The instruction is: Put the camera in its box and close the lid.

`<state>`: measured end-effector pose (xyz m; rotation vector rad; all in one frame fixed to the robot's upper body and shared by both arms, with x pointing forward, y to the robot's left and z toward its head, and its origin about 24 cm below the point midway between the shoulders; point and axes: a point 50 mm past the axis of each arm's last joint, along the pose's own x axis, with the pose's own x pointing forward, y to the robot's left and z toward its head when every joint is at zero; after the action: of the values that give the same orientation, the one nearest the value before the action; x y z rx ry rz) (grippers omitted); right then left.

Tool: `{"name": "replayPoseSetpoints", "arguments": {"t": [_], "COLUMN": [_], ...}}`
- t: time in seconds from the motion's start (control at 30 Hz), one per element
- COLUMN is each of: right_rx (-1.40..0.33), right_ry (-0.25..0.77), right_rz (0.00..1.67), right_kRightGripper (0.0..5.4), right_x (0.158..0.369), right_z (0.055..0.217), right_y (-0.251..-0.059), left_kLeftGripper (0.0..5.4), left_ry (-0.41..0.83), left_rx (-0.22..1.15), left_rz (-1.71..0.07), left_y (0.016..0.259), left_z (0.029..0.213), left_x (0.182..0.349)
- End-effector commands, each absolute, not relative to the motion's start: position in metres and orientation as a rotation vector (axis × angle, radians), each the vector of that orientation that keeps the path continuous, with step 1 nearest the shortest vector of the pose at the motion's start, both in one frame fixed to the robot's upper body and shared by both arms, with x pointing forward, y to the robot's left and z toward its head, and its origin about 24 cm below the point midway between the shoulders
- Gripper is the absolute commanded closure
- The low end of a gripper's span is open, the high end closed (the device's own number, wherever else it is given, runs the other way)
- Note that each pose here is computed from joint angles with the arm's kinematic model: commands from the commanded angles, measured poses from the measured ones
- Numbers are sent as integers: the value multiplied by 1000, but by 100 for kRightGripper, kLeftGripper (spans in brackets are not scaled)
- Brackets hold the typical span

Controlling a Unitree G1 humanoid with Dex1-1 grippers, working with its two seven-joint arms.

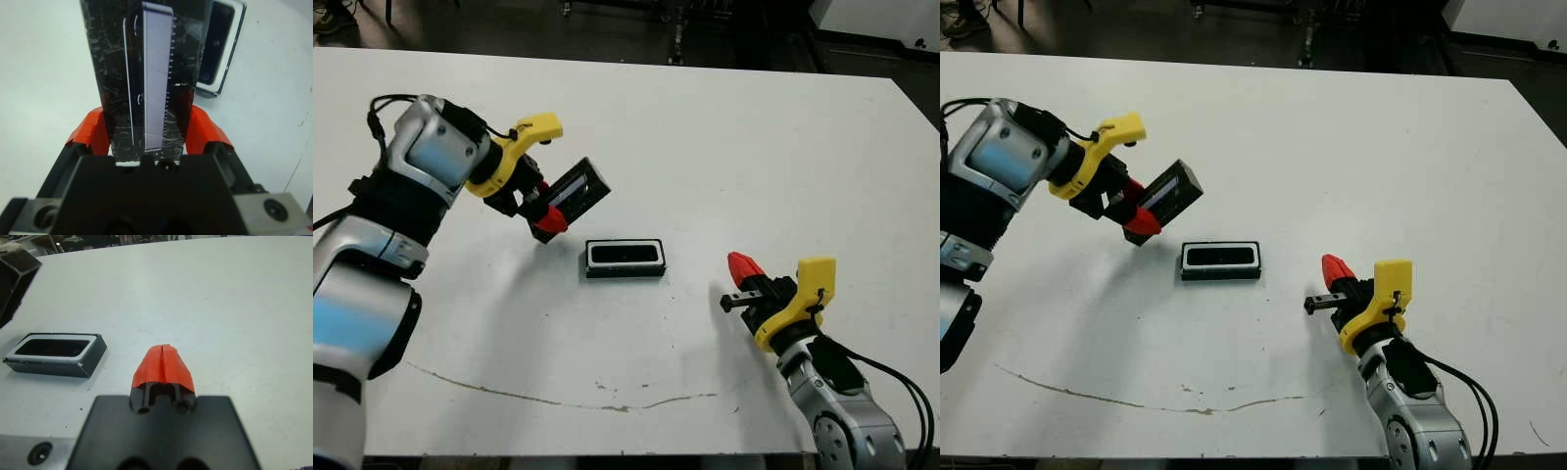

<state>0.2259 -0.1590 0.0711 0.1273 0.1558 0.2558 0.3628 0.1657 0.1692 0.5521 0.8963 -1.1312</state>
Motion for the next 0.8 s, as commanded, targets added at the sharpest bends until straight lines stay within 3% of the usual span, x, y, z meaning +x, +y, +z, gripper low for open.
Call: {"name": "replayPoseSetpoints", "arguments": {"t": [0.03,0.23,0.8], "right_rx": [126,137,135], "right_ry": [170,175,176], "right_rz": [244,242,245], "right_kRightGripper": [540,540,540], "right_x": [226,226,225], "right_z": [71,72,71], "right_y": [-161,-160,-159], "left_kLeftGripper": [223,223,223], "left_ry": [893,884,930], "left_rx": [590,657,665], "left_rz": [-1200,-1269,-1410], "left_y": [159,154,143], "left_z": [167,161,145], "left_x": [364,366,366]}}
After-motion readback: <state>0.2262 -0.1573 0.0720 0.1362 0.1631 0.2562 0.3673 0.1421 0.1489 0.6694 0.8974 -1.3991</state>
